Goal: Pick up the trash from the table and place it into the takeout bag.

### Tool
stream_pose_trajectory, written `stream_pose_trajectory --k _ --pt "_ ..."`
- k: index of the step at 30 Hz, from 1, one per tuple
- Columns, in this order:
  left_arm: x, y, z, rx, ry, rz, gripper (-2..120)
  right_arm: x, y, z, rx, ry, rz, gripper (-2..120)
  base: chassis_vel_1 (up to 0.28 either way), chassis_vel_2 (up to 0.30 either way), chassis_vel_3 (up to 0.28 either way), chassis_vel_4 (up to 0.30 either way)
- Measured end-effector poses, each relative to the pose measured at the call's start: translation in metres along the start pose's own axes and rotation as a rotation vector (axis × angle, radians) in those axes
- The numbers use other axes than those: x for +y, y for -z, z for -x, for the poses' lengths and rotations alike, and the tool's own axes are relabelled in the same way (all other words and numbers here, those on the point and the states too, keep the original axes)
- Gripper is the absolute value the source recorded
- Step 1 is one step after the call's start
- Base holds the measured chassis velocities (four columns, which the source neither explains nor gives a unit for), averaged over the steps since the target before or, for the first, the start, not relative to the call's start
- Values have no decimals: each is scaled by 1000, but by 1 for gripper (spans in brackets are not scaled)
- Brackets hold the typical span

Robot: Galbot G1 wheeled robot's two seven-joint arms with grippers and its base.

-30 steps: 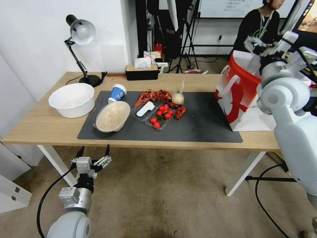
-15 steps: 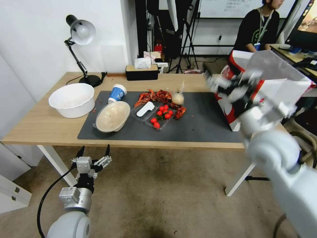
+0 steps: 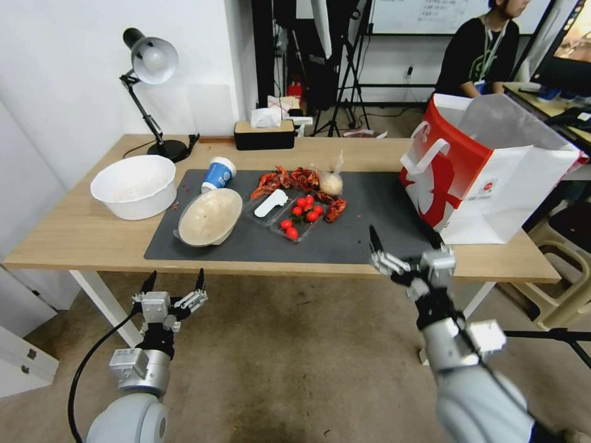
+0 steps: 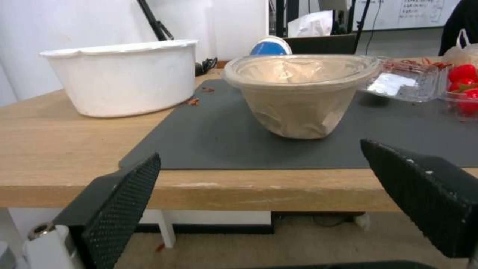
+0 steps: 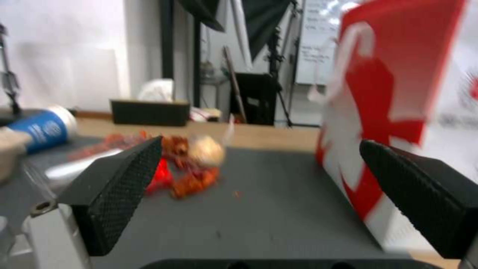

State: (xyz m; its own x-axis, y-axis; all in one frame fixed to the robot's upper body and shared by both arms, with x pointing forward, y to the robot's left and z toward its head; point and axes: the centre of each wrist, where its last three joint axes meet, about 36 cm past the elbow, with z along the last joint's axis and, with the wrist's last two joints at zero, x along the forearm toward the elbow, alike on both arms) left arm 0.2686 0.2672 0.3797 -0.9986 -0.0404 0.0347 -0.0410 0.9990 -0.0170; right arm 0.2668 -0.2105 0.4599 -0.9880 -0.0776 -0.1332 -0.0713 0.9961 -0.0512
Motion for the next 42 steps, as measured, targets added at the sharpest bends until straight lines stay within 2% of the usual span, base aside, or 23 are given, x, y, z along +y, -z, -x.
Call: stream_pose_trajectory --k 1,9,18,26,30,34,39,42 --pt "0 0 0 0 0 0 100 4 -9 -9 22 -33 -6 99 0 0 0 0" --pt "0 0 0 0 -1 -1 100 7 -20 -17 47 -53 -1 99 0 0 0 0" --pt "1 -1 0 2 0 1 100 11 -63 -35 128 -77 24 99 0 0 0 0" --pt "2 -2 0 4 1 0 100 12 -61 -28 122 -77 44 99 0 0 0 0" --pt "1 -3 1 5 1 -2 100 11 -44 -8 106 -96 64 99 0 0 0 0" --pt "0 -3 0 6 0 -1 100 -1 -20 39 84 -103 104 99 0 0 0 0" --pt "0 -3 0 6 -1 0 100 -11 -8 68 89 -93 122 99 0 0 0 0" --pt "-2 -3 0 5 0 0 100 -18 -2 105 103 -83 138 99 0 0 0 0"
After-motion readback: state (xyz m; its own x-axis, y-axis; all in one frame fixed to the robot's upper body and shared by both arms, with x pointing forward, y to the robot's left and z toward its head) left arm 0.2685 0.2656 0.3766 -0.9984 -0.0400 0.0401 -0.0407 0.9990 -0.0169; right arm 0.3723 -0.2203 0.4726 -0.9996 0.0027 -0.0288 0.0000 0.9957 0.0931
